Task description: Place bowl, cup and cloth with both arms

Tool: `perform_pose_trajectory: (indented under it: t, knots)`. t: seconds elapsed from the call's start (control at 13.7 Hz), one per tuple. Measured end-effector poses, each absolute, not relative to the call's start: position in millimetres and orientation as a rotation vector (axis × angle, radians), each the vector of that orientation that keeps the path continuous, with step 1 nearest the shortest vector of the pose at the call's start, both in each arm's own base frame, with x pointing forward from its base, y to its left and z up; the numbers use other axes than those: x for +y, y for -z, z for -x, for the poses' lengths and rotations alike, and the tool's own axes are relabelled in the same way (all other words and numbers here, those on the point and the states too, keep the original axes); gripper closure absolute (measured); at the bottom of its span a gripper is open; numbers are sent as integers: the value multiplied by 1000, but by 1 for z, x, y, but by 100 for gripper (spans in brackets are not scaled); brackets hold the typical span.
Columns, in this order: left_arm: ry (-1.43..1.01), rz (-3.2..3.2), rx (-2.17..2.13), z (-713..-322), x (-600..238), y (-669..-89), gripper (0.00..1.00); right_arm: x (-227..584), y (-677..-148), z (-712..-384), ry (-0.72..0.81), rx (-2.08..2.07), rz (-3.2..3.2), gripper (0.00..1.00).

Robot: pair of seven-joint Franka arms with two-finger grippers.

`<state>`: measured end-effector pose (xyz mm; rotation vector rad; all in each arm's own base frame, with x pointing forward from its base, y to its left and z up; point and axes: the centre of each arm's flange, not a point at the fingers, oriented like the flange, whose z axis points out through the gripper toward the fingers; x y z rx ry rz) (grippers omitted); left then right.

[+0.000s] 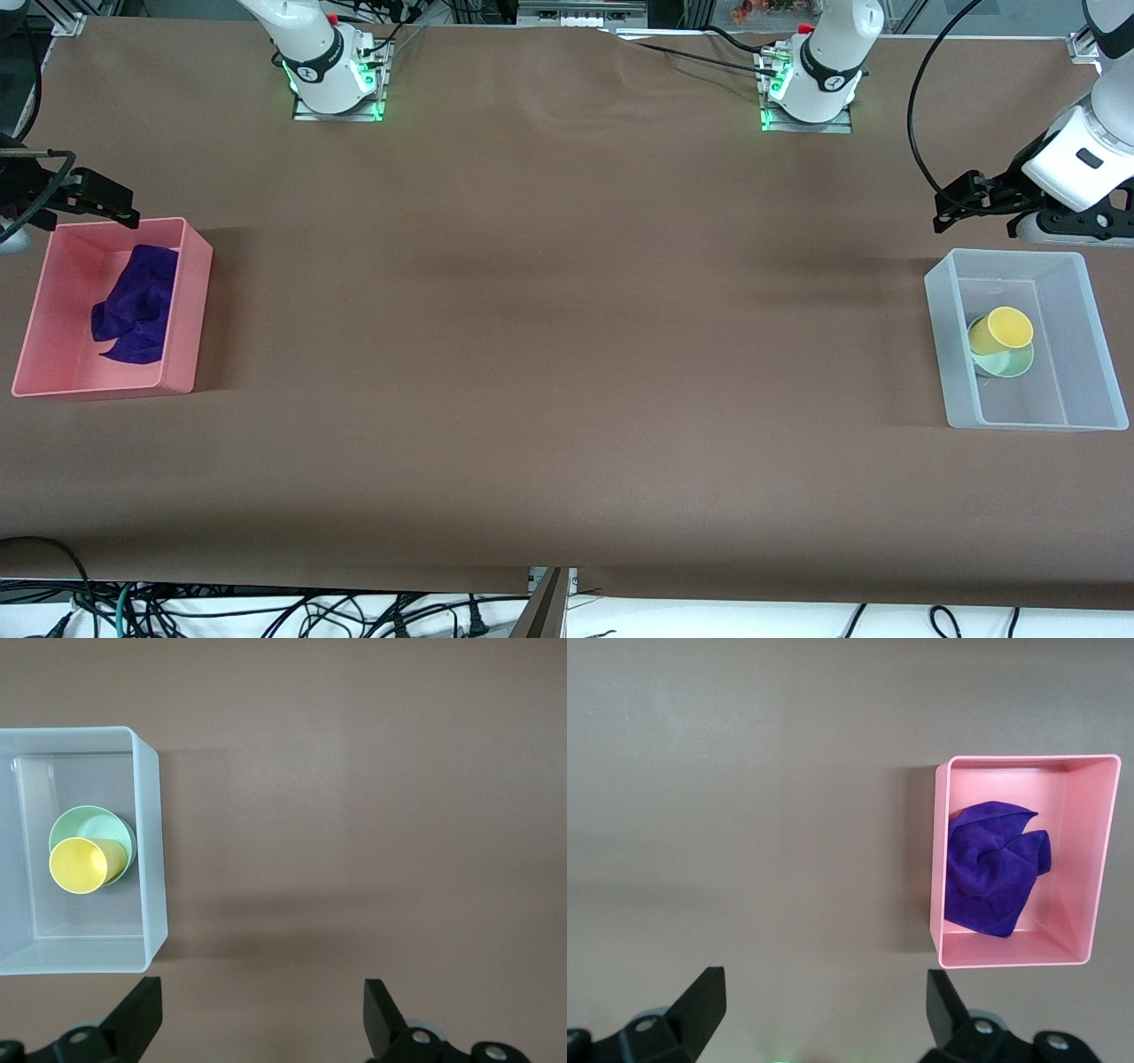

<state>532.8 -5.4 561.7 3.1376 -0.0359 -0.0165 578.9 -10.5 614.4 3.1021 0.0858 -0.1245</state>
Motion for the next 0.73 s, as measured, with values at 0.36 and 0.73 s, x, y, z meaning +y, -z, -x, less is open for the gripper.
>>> perform_pose_trajectory:
  t: [0.36, 0.73]
  knots:
    - [80, -3135, -29, -548, -5, -557, 0, -11, -614, -579, 124, 85, -3103, 0]
    - [90, -3135, -57, -551, -15, -559, 0, -11, -614, -579, 124, 83, -3103, 0]
